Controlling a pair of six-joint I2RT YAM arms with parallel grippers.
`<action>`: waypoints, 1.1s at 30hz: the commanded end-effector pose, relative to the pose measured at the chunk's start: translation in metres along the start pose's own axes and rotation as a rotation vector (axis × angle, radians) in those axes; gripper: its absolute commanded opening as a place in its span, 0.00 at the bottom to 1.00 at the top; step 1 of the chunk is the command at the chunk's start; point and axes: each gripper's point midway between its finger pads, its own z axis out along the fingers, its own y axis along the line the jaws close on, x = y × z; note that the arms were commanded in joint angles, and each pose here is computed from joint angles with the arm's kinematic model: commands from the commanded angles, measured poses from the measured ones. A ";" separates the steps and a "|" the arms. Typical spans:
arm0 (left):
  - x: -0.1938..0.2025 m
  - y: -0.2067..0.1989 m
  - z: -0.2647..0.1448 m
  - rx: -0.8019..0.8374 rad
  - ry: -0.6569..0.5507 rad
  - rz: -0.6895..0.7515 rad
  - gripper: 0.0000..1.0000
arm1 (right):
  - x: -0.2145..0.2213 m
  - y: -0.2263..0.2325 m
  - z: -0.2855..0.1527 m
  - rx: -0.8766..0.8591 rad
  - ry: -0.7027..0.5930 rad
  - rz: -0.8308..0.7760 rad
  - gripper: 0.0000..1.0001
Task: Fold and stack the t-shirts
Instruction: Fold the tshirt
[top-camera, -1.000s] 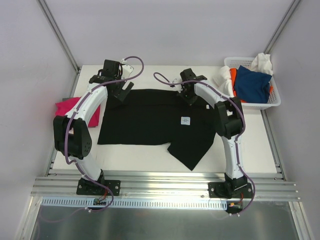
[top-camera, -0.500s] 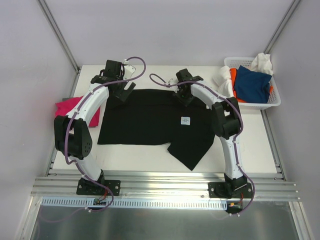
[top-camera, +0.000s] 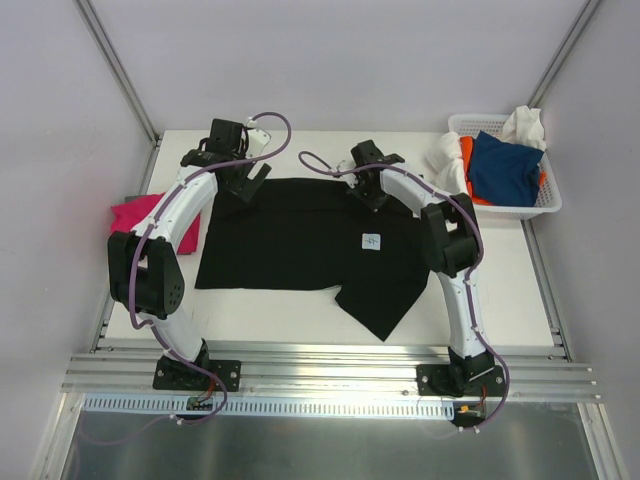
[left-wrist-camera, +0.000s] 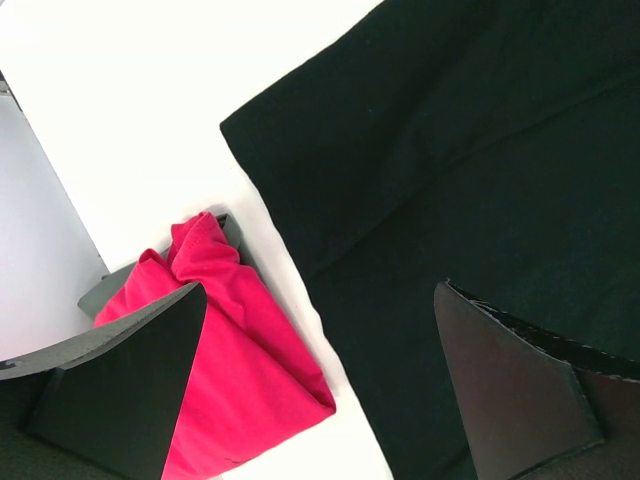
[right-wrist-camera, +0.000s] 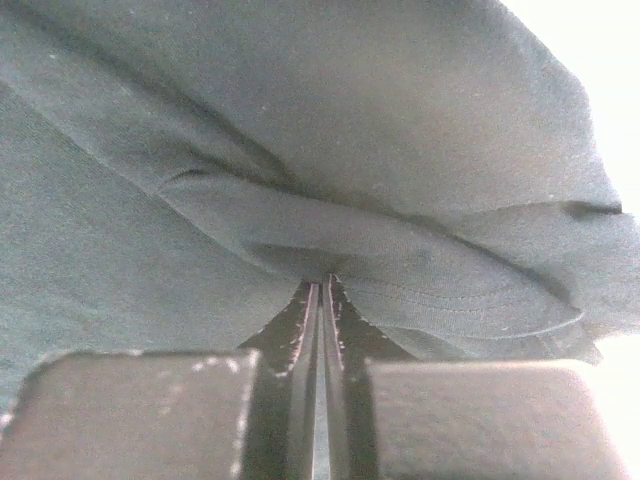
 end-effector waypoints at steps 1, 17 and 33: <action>-0.013 0.004 -0.008 -0.012 -0.033 -0.012 0.99 | -0.015 -0.018 -0.036 0.071 -0.058 0.009 0.01; -0.019 -0.007 -0.014 0.040 -0.070 -0.070 0.98 | -0.027 0.037 -0.119 0.039 -0.134 -0.068 0.02; -0.010 -0.006 -0.031 0.021 -0.079 -0.013 0.99 | 0.020 0.082 -0.111 -0.044 -0.015 -0.102 0.73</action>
